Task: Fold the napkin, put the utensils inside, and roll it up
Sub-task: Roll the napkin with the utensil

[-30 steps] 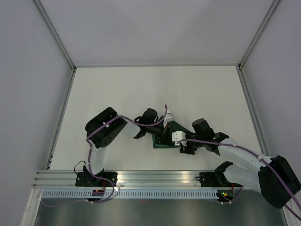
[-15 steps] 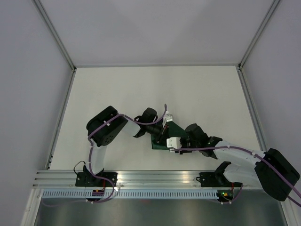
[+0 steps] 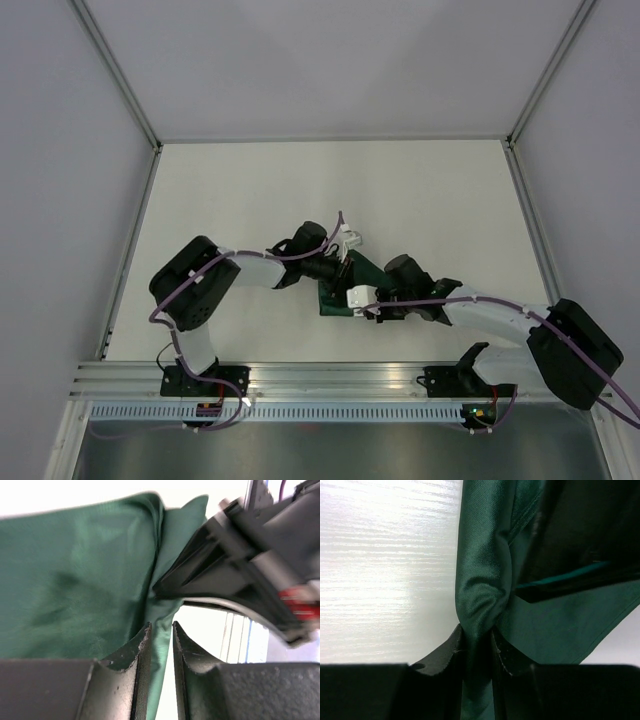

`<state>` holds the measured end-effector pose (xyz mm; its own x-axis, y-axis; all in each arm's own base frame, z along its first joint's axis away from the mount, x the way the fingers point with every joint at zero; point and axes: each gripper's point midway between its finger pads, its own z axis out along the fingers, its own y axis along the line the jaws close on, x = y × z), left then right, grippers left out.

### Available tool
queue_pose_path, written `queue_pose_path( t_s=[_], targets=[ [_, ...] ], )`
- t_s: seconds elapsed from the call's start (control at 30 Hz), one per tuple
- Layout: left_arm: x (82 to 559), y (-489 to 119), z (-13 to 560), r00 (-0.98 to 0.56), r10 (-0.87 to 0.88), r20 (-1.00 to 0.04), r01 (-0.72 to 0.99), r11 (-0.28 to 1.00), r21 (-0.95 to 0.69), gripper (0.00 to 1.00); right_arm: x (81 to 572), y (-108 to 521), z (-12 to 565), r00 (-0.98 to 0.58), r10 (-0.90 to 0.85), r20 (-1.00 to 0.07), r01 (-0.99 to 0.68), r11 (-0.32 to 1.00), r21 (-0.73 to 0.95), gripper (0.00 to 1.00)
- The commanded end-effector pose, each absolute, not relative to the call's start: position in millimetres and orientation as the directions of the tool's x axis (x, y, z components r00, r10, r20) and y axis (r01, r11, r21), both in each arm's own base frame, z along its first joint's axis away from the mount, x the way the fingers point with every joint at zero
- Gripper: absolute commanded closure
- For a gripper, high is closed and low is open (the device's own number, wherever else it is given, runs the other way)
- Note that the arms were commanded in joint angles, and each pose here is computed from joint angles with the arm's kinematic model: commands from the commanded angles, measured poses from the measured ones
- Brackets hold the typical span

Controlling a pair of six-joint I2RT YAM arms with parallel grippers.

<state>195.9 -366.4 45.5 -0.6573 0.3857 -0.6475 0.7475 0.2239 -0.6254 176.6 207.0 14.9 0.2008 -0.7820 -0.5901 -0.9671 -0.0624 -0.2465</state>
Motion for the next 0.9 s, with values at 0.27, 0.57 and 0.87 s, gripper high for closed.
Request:
queue_pose_path(
  t_s=[0.27, 0.57, 0.87],
  targets=[
    [240.6, -339.6, 113.4, -0.487, 0.202, -0.85, 0.828, 0.418, -0.375, 0.72, 140.7, 181.8, -13.8, -0.008, -0.878, -0.478, -0.987, -0.071, 0.147, 0.89],
    [250.4, -285.0, 134.7, -0.356, 0.005, -0.935, 0.731, 0.624, -0.275, 0.69, 152.9, 182.2, -14.3, -0.15, -0.878, -0.456, -0.916, -0.05, 0.398, 0.89],
    [233.5, -290.8, 119.6, -0.207, 0.13, -0.97, 0.771, 0.632, -0.08, 0.67, 168.3, 183.0, -26.2, -0.266, -0.882, -0.389, -0.828, 0.002, 0.561, 0.89]
  ],
)
